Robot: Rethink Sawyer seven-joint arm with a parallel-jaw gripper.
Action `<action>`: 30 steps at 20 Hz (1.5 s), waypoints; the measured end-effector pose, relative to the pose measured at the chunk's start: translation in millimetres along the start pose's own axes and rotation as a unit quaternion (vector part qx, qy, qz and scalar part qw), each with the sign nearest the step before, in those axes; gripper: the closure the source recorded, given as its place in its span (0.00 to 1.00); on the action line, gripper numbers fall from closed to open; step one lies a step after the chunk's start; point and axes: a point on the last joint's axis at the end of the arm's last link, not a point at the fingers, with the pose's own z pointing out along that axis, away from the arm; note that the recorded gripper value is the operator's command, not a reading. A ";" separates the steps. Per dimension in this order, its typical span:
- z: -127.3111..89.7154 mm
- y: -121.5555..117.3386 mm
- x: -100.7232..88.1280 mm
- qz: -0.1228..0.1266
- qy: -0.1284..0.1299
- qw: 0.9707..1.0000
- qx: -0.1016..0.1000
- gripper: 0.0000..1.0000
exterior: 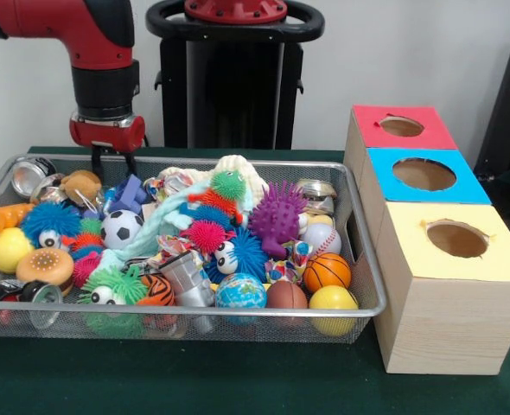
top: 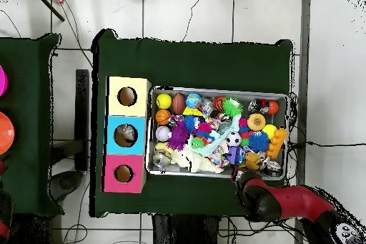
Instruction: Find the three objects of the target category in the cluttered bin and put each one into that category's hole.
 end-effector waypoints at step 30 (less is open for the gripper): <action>13.9 -15.3 -5.0 0.045 0.008 0.999 -0.008 1.00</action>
